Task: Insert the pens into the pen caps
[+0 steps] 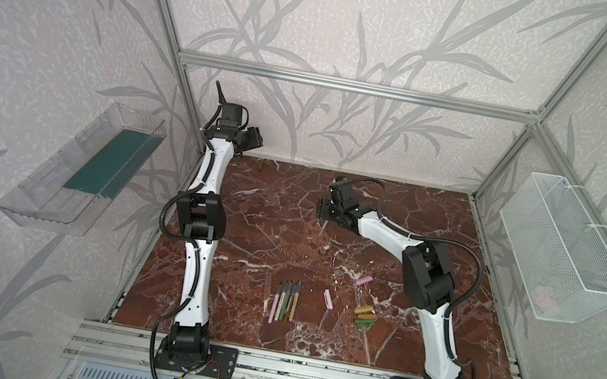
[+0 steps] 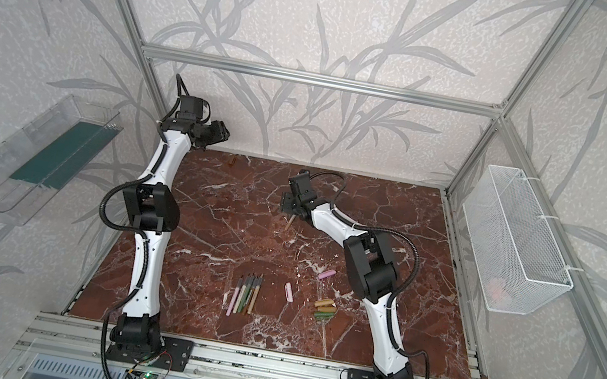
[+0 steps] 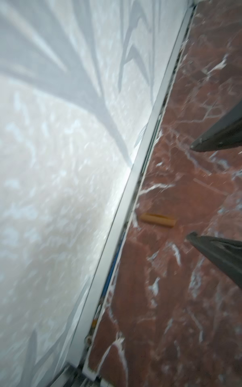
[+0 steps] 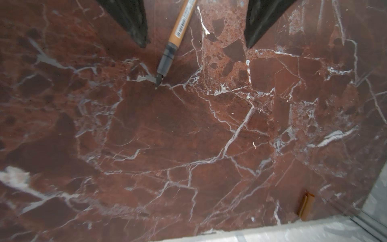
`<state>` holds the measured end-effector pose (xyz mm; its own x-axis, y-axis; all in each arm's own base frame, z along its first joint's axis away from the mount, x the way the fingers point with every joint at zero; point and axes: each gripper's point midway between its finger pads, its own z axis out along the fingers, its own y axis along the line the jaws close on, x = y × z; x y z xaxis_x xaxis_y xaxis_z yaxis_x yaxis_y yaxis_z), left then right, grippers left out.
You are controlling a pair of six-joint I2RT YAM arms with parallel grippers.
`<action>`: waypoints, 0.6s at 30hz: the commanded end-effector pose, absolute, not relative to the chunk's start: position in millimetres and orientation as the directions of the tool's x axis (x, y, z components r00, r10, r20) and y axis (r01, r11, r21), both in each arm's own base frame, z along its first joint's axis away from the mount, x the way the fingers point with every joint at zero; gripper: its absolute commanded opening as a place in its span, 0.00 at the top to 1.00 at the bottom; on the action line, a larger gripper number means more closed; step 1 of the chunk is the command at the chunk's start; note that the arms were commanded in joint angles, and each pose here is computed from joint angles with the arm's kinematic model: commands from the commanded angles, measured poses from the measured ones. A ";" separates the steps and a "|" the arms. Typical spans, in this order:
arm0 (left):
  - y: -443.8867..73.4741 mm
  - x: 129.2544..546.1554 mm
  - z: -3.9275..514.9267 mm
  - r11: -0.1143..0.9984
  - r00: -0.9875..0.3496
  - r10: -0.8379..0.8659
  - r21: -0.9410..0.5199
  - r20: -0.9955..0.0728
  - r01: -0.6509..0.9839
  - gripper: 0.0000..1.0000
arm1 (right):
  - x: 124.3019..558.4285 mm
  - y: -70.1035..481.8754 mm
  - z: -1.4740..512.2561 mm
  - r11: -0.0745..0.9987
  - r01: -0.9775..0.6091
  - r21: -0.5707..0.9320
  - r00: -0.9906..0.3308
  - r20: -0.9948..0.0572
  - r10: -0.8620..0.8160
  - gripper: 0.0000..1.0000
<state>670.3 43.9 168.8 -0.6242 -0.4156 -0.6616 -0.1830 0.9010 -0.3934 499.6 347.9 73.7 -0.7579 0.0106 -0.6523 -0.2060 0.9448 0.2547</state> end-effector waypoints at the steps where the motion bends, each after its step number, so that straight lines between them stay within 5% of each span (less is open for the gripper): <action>1: 36.0 663.7 140.1 0.930 -0.690 -0.351 -0.322 -0.633 -0.178 0.29 | 482.9 346.2 61.2 0.966 -0.210 0.149 -0.798 -0.597 -0.081 0.30; 6: 50.8 676.4 117.8 0.948 -0.660 -0.310 -0.272 -0.684 -0.164 0.17 | 478.7 335.3 56.4 0.983 -0.171 0.070 -0.796 -0.597 -0.096 0.31; 16: 30.6 694.9 73.9 0.916 -0.666 -0.362 -0.381 -0.652 -0.125 0.18 | 469.7 323.9 51.6 0.988 -0.147 0.051 -0.803 -0.590 -0.089 0.36; 18: 27.8 698.6 67.4 0.903 -0.658 -0.388 -0.410 -0.646 -0.129 0.24 | 469.0 322.3 52.4 0.988 -0.144 0.050 -0.800 -0.594 -0.087 0.37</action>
<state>688.7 33.7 72.2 -0.6833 -0.3598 -0.6354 -0.1457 0.9199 -0.3642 470.7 331.0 35.8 -0.8097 -0.0982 -0.5785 -0.1640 0.9845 0.0623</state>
